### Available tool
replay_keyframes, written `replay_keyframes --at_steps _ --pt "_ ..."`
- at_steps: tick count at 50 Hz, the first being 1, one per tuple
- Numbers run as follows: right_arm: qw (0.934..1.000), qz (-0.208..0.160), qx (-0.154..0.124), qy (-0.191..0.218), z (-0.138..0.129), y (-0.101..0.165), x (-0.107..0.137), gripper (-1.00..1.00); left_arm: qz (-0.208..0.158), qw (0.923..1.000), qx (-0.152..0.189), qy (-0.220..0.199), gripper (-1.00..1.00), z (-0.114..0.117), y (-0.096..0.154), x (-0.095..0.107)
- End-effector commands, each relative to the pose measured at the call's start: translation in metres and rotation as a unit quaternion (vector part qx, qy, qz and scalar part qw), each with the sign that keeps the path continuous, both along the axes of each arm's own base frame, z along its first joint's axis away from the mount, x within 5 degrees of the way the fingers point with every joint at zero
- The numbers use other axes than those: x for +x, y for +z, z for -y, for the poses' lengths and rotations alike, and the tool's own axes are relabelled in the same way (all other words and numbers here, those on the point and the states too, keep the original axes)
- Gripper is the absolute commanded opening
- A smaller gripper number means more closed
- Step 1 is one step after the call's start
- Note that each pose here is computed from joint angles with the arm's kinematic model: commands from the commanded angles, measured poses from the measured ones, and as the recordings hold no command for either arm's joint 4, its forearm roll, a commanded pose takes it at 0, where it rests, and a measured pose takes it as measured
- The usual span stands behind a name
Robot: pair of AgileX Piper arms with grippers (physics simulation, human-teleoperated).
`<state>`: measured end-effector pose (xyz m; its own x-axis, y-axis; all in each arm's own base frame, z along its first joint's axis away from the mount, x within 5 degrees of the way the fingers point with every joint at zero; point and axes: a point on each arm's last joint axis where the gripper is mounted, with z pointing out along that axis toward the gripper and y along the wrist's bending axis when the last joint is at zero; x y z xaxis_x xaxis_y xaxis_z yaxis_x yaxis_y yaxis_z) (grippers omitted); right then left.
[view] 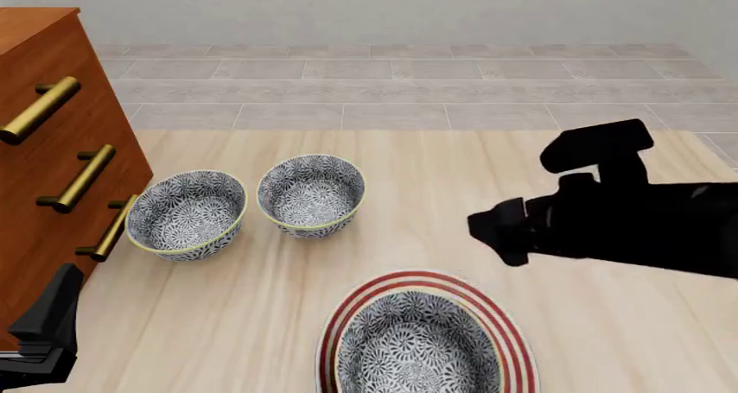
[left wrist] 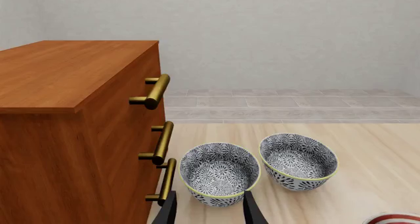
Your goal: Put the bowl at the front on the plate.
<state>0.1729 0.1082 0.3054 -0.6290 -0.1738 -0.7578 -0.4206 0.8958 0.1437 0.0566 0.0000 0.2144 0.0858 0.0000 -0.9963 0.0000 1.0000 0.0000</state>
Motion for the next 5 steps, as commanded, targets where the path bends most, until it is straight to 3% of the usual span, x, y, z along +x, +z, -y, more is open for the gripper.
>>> replay_keyframes --at_steps 1,5 --pt "0.9998 0.020 0.005 -0.001 0.0086 0.0138 -0.0094 1.00 0.000 1.0000 0.000 0.000 1.00 0.0000 0.0000 0.0000" --pt "0.9997 0.025 0.005 -0.002 0.0116 0.0166 -0.0122 1.00 0.000 1.0000 0.000 0.000 1.00 0.0000 0.0000 0.0000"
